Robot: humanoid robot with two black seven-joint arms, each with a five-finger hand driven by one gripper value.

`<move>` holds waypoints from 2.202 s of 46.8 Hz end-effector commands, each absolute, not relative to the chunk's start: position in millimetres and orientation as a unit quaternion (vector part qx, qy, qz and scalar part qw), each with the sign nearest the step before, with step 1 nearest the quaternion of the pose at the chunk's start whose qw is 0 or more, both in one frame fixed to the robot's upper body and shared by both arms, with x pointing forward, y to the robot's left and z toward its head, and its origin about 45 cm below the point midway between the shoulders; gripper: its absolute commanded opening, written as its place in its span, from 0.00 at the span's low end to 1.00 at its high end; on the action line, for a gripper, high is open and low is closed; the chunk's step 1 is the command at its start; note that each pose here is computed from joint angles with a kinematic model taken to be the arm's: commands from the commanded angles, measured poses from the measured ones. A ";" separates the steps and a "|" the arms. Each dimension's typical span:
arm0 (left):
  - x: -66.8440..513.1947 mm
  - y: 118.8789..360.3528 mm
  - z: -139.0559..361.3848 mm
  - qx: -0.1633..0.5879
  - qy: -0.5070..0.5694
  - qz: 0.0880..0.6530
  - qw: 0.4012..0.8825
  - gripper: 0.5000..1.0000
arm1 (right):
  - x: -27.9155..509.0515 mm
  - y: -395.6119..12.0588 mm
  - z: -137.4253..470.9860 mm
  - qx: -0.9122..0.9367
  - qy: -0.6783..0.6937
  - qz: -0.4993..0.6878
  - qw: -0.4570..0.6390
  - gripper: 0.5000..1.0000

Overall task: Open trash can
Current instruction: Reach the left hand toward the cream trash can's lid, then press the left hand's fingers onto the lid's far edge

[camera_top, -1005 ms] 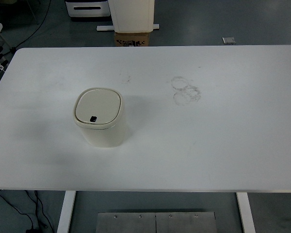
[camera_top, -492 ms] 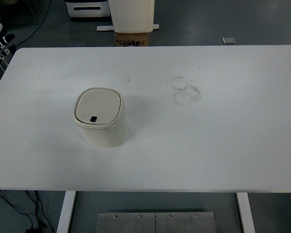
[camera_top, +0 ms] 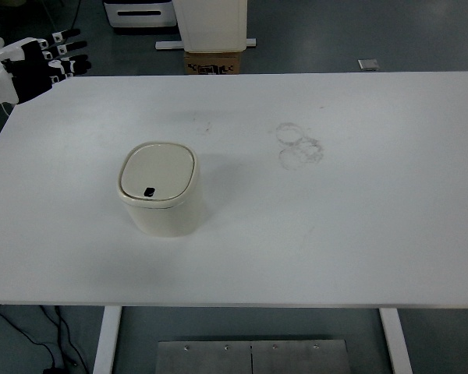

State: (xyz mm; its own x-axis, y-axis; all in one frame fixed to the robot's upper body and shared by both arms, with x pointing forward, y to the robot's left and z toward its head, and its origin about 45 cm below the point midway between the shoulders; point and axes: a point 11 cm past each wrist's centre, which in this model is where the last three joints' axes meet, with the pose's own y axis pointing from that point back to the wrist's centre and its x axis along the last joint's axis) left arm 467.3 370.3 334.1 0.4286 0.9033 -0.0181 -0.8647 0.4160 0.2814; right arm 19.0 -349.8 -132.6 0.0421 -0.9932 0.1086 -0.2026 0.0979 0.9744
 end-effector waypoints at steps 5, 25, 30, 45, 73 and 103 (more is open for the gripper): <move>450.8 354.5 350.0 0.186 0.039 0.470 0.862 1.00 | 19.0 -349.7 -132.7 0.534 -0.560 -0.407 0.485 0.98; 410.4 304.4 359.1 0.307 -0.011 0.304 0.902 1.00 | 19.0 -349.7 -132.7 0.534 -0.560 -0.407 0.486 0.98; 405.2 296.8 363.2 0.321 -0.021 0.280 0.904 1.00 | 19.0 -349.7 -132.7 0.534 -0.560 -0.407 0.485 0.98; 387.1 275.7 361.5 0.365 -0.054 0.222 0.903 1.00 | 19.0 -349.7 -132.7 0.534 -0.560 -0.407 0.486 0.98; 383.8 272.5 354.7 0.421 -0.063 0.200 0.882 1.00 | 19.0 -349.7 -132.7 0.534 -0.560 -0.407 0.486 0.98; 370.0 237.5 357.7 0.430 -0.081 0.147 0.887 1.00 | 19.0 -349.7 -132.7 0.534 -0.560 -0.407 0.486 0.98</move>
